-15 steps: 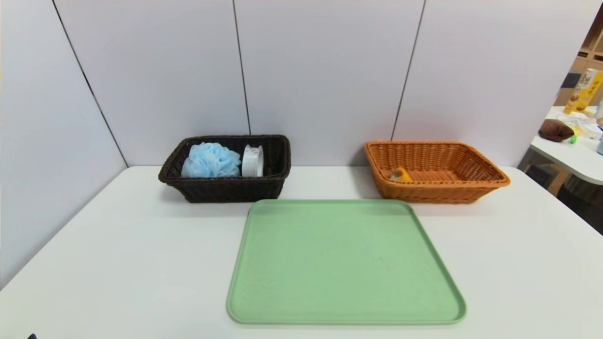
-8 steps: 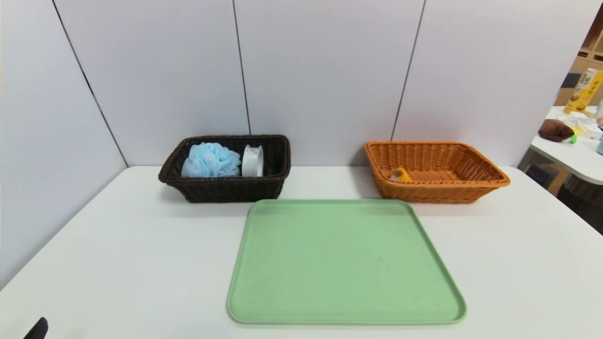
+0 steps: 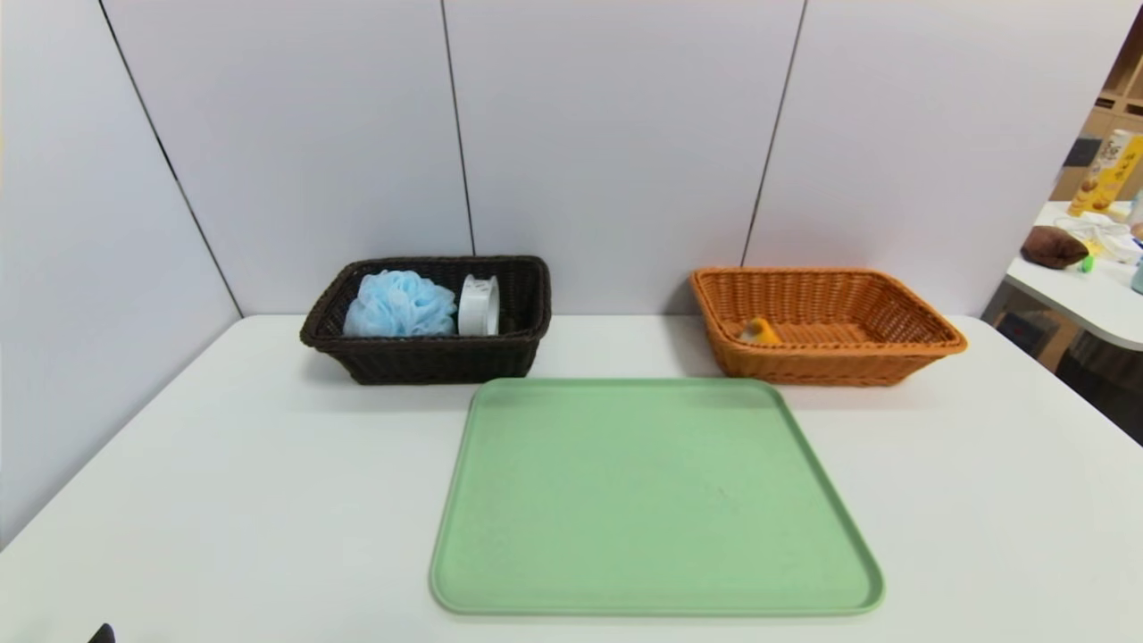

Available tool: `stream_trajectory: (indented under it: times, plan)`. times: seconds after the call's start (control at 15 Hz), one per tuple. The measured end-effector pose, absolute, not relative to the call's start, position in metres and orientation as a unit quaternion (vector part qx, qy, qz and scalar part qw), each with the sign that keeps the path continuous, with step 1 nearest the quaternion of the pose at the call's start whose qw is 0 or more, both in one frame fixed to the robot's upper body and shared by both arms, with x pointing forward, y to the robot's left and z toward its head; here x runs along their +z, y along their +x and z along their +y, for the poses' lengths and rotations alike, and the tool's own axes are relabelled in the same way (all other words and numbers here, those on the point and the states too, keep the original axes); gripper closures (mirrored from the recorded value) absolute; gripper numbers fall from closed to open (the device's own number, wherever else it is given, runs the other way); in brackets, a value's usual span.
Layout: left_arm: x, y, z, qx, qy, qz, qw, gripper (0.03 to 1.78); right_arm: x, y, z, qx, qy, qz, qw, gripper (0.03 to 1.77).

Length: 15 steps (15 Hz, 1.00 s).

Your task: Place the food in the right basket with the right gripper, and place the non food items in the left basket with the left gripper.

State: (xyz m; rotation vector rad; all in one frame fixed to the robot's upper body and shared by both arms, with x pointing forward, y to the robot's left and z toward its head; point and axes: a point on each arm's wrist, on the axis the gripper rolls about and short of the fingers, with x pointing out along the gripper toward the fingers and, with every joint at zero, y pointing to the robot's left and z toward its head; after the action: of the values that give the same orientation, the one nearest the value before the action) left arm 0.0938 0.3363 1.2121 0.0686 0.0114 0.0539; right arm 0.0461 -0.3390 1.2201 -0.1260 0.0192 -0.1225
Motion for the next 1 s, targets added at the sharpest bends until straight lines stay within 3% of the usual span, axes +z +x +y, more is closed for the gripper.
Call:
stream_trajectory:
  times: [0.33,0.73,1.0]
  plan:
    - [1.207,0.094,0.336,0.019,0.066,0.029,0.997,0.12,1.202,0.054,-0.339,-0.060,-0.065,0.042,0.995,0.10]
    - [1.192,0.092,0.333,-0.049,0.069,0.102,0.991,0.12,1.199,0.055,-0.338,-0.044,-0.073,0.045,0.995,0.10]
    - [1.185,0.087,0.333,-0.049,0.066,0.124,0.989,0.12,1.199,0.055,-0.338,-0.041,-0.075,0.046,0.995,0.10]
